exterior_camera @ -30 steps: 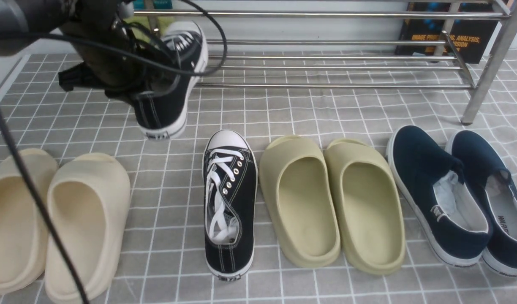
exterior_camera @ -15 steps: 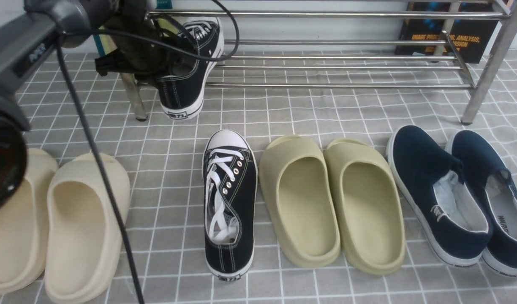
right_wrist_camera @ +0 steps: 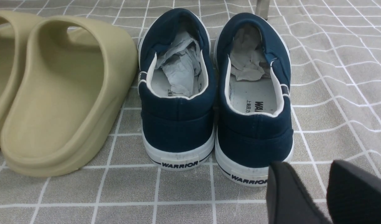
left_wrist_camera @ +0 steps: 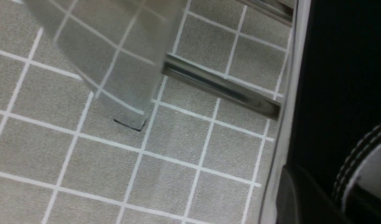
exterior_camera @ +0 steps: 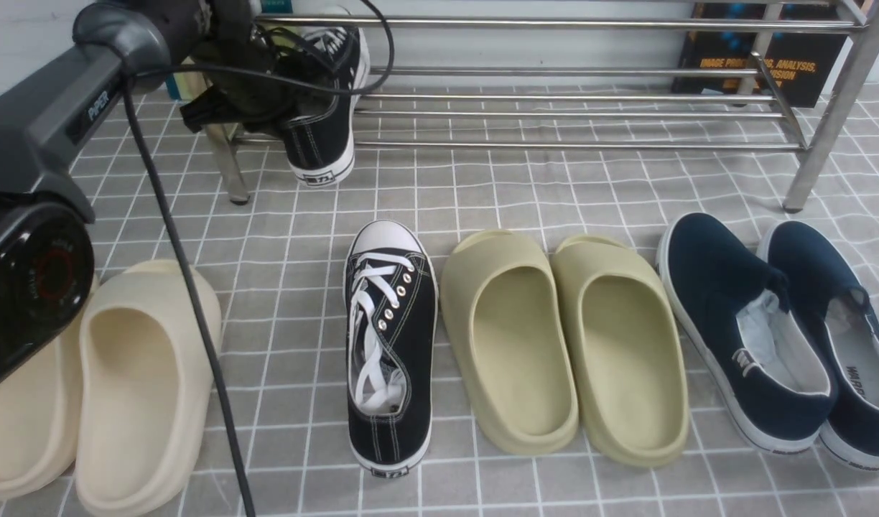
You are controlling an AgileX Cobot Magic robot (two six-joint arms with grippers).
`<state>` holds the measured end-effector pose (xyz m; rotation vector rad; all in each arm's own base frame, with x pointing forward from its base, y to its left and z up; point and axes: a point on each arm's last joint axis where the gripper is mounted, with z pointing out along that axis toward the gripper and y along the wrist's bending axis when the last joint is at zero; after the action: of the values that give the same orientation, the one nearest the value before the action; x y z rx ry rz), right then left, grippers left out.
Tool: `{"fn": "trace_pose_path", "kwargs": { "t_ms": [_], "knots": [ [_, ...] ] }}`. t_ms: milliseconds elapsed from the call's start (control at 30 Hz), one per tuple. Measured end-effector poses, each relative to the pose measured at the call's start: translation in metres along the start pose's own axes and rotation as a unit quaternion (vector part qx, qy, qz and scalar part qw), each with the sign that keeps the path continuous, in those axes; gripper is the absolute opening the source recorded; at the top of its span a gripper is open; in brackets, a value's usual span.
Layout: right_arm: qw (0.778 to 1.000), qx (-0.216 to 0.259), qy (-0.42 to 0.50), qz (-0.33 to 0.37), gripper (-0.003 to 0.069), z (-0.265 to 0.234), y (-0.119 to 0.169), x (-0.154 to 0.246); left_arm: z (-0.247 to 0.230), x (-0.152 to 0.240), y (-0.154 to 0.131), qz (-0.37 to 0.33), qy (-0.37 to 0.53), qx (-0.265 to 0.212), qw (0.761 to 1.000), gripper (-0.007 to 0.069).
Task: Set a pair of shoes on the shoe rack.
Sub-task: Use the left arm to put a shoe into the shoe rack, then use the left arm to grab the shoe closest to it
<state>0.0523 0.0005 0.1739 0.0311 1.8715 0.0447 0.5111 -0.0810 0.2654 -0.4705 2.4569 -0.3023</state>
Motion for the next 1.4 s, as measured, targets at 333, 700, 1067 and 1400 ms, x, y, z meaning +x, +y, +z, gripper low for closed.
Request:
{"fn": "trace_pose_path", "kwargs": {
  "t_ms": [333,700,1067,1400],
  "knots": [
    [1.0,0.0,0.0,0.0,0.0239,0.0,0.0,0.0,-0.022,-0.009,-0.001,0.025,-0.004,-0.02,0.999,0.0302],
    [1.0,0.0,0.0,0.0,0.0239,0.0,0.0,0.0,-0.153,-0.017,-0.011,0.126,-0.014,-0.021,0.992,0.0285],
    [1.0,0.0,0.0,0.0,0.0239,0.0,0.0,0.0,-0.183,0.114,-0.002,0.19,0.129,-0.021,0.973,0.0244],
    [1.0,0.0,0.0,0.0,0.0239,0.0,0.0,0.0,-0.13,0.208,0.004,0.184,0.182,-0.013,0.966,0.0244]
  ]
}}
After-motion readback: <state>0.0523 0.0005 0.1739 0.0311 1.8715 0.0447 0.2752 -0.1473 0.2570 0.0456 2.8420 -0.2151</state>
